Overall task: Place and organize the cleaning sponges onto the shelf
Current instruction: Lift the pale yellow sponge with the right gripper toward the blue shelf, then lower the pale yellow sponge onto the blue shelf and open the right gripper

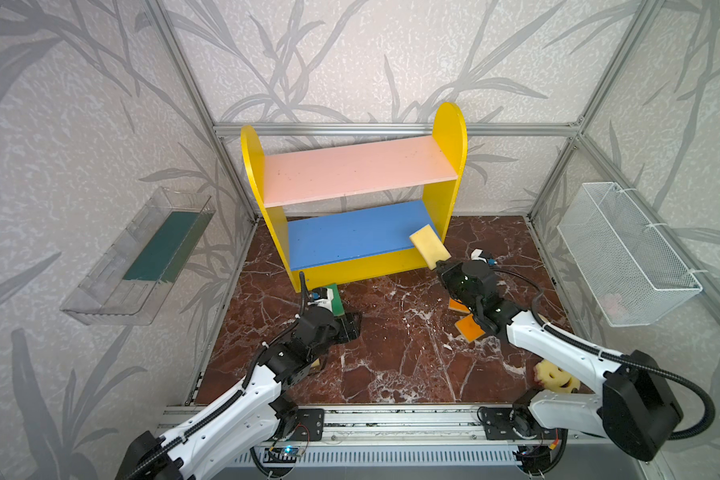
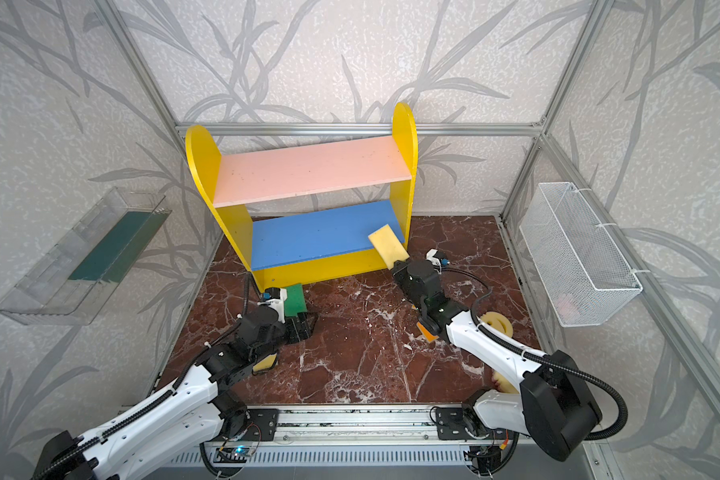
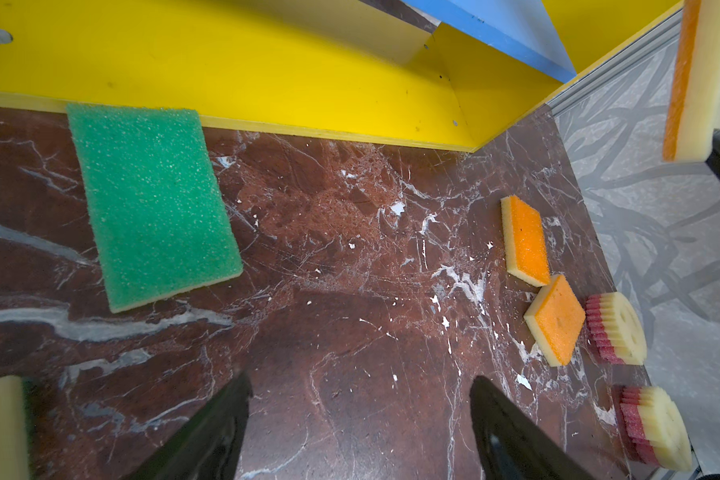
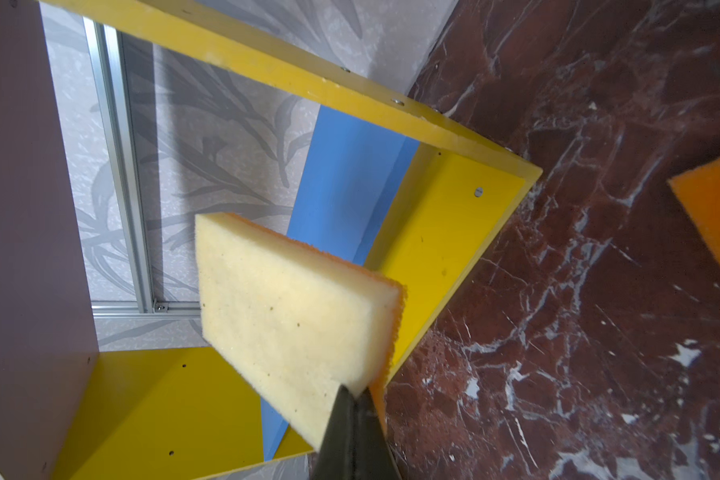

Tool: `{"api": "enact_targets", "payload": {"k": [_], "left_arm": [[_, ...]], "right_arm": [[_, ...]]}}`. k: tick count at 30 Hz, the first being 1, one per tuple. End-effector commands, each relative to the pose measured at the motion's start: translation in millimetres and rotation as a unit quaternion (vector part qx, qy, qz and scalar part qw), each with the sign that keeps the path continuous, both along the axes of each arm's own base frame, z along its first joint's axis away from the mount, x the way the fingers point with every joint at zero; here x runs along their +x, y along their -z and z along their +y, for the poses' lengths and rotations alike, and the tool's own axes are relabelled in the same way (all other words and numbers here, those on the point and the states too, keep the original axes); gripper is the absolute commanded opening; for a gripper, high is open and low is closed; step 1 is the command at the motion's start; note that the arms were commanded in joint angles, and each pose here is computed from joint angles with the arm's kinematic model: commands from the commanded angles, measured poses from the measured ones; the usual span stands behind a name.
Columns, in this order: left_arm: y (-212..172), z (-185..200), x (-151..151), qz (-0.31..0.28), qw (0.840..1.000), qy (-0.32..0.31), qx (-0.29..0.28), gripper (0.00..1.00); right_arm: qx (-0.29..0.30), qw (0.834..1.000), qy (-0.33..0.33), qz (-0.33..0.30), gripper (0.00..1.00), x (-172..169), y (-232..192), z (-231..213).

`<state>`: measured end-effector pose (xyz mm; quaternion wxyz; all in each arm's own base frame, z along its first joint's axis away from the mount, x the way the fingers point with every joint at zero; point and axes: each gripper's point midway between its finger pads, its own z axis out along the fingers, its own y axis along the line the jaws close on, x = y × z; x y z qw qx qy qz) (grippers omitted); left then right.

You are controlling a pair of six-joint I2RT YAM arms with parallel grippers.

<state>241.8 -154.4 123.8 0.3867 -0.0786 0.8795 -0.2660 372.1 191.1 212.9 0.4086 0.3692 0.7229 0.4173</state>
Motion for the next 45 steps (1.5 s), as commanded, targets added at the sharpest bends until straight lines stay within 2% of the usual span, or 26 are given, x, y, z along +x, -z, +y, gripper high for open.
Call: {"api": "enact_targets", "payload": {"k": [1, 12, 34, 42, 45], "left_arm": [[1, -1, 2, -0.002, 1.000, -0.004, -0.008, 0.84], [-1, -3, -4, -0.004, 1.000, 0.007, -0.008, 0.84], [5, -5, -8, -0.004, 1.000, 0.013, 0.000, 0.83], [5, -5, -8, -0.004, 1.000, 0.012, 0.002, 0.83], [5, -5, -8, -0.004, 1.000, 0.012, 0.002, 0.83]], "right_arm": [[0.021, 0.998, 0.057, -0.028, 0.00, 22, -15, -8], [0.032, 0.997, 0.063, -0.032, 0.00, 71, -17, 17], [0.048, 0.992, 0.112, -0.009, 0.00, 114, 21, 10], [0.054, 0.993, 0.108, -0.011, 0.08, 124, 23, 11], [0.060, 0.993, 0.099, -0.011, 0.18, 128, 25, 15]]}}
